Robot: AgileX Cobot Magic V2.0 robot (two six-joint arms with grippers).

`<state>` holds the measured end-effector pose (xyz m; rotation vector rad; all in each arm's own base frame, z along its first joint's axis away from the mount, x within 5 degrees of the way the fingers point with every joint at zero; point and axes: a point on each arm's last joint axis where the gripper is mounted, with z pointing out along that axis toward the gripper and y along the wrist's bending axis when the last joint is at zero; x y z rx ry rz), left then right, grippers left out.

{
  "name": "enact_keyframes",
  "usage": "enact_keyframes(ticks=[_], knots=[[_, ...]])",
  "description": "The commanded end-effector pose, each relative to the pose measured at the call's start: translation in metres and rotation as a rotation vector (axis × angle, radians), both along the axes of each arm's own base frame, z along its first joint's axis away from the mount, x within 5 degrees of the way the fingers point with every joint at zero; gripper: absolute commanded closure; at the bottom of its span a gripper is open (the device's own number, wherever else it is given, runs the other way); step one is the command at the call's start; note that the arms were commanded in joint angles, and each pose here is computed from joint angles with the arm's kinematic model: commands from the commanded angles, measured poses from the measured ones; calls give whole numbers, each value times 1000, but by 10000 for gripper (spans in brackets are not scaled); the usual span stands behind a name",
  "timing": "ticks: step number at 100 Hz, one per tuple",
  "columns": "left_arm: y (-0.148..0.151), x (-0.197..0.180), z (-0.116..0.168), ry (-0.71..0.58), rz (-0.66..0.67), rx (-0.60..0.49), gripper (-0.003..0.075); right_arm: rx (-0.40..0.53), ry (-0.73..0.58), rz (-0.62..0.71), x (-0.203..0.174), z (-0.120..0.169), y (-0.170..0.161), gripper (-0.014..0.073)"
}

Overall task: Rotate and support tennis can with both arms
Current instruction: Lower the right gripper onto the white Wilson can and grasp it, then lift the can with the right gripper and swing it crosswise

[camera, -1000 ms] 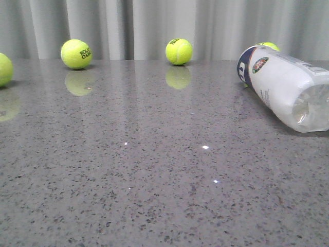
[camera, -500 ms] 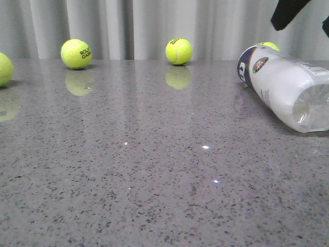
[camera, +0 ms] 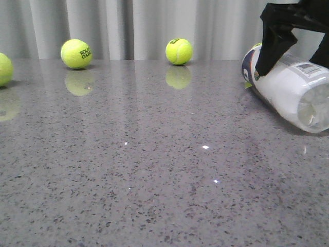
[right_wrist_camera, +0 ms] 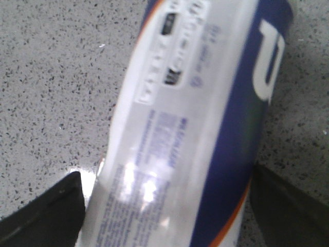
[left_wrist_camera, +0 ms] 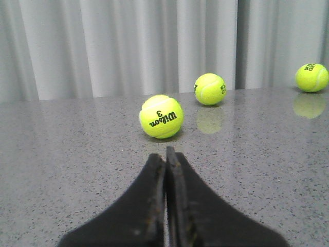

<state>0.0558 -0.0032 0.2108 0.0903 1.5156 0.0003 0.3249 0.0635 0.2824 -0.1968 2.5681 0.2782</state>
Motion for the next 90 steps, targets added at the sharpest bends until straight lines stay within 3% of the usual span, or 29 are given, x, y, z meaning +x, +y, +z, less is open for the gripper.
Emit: enact_keyframes(ticks=[1, 12, 23, 32, 52, 73, 90], knots=[[0, -1, -7, -72, -5, -15, 741, 14, -89, -1, 3, 19, 0, -36], [0, -1, -7, -72, -5, -15, 741, 13, -74, 1, 3, 17, 1, 46], [0, -1, -7, -72, -5, -15, 741, 12, -57, 7, 2, 17, 1, 220], [0, -1, -7, -72, -5, -15, 741, 12, -47, 14, 1, 21, 1, 312], [0, -1, -7, -72, -5, -15, 741, -8, -88, 98, 3, 55, 4, 340], [0, -1, -7, -72, -5, -15, 741, -85, -228, 435, -3, 98, 34, 340], [0, -1, -7, -72, -5, -15, 741, -252, -404, 808, -12, 106, 73, 340]])
